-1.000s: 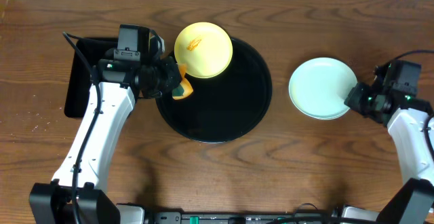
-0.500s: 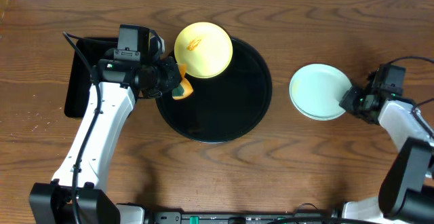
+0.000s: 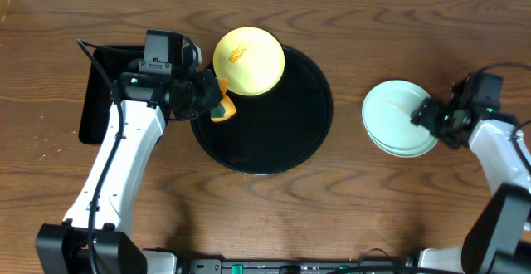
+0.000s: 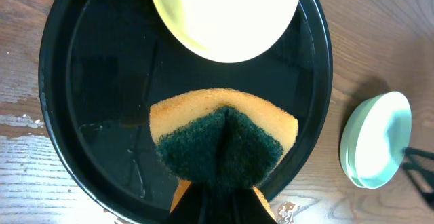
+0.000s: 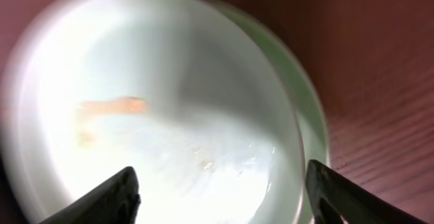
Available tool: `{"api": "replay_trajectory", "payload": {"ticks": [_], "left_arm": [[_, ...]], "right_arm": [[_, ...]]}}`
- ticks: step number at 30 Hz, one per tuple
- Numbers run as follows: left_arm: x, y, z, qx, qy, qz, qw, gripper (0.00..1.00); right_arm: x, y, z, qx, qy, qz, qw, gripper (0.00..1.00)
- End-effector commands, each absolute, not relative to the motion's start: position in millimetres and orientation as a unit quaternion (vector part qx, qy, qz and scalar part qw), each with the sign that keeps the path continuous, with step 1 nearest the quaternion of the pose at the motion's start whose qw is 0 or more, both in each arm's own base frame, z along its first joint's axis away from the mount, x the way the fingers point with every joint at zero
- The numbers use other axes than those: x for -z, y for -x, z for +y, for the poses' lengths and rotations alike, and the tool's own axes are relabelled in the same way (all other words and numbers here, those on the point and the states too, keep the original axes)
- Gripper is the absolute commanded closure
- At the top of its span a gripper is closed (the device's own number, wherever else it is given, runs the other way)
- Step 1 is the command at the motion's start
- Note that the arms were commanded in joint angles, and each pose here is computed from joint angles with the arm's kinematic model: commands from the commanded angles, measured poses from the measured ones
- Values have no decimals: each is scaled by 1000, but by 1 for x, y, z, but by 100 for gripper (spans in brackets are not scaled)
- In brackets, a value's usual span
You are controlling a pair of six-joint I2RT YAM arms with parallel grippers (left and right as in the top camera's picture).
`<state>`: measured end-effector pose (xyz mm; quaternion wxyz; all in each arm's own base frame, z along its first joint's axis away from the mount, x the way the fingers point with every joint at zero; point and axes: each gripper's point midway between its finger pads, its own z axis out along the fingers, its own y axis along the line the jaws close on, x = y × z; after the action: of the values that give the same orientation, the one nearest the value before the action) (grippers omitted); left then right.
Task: Clean dirty plates on tray and stack at the side
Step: 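Release the stacked plates and pull the right gripper back right, then move the right gripper to the yellow plate and grip its rim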
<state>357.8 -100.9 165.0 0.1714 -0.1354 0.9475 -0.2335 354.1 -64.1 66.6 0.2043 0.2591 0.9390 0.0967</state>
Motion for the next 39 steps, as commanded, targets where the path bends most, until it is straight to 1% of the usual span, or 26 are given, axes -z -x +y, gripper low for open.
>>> {"api": "replay_trajectory", "payload": {"ticks": [1, 5, 9, 12, 17, 22, 27, 30, 32, 35, 39], "left_arm": [[-165, -357, -99, 229, 129, 949, 175, 93], [-165, -357, -99, 229, 129, 949, 175, 92], [-165, -357, -99, 229, 129, 949, 175, 93], [-165, -358, -99, 230, 128, 948, 177, 92], [-170, -368, -97, 229, 124, 945, 200, 93], [-171, -371, -93, 227, 128, 943, 207, 92], [-164, -368, -79, 187, 135, 951, 206, 92], [-158, -363, -70, 159, 144, 956, 198, 93], [-156, -361, -64, 142, 149, 959, 194, 93], [-154, -358, -61, 131, 151, 961, 192, 93], [-154, -359, -61, 131, 151, 961, 192, 93]], "right_arm": [[-113, -376, -45, -111, -202, 938, 259, 21], [-130, -384, -28, -116, -176, 940, 270, 25], [-131, -386, -13, -125, -163, 941, 270, 31], [-133, -388, 11, -145, -143, 941, 269, 35], [-147, -401, 81, -200, -87, 936, 277, 36], [-157, -430, 149, -206, -17, 944, 258, 32], [-144, -471, 201, -206, 22, 948, 242, 31], [-127, -496, 233, -214, 33, 946, 243, 36], [-112, -507, 247, -215, 29, 946, 242, 37], [-87, -515, 262, -215, 17, 948, 233, 38], [-58, -513, 281, -220, 12, 951, 218, 40]]}}
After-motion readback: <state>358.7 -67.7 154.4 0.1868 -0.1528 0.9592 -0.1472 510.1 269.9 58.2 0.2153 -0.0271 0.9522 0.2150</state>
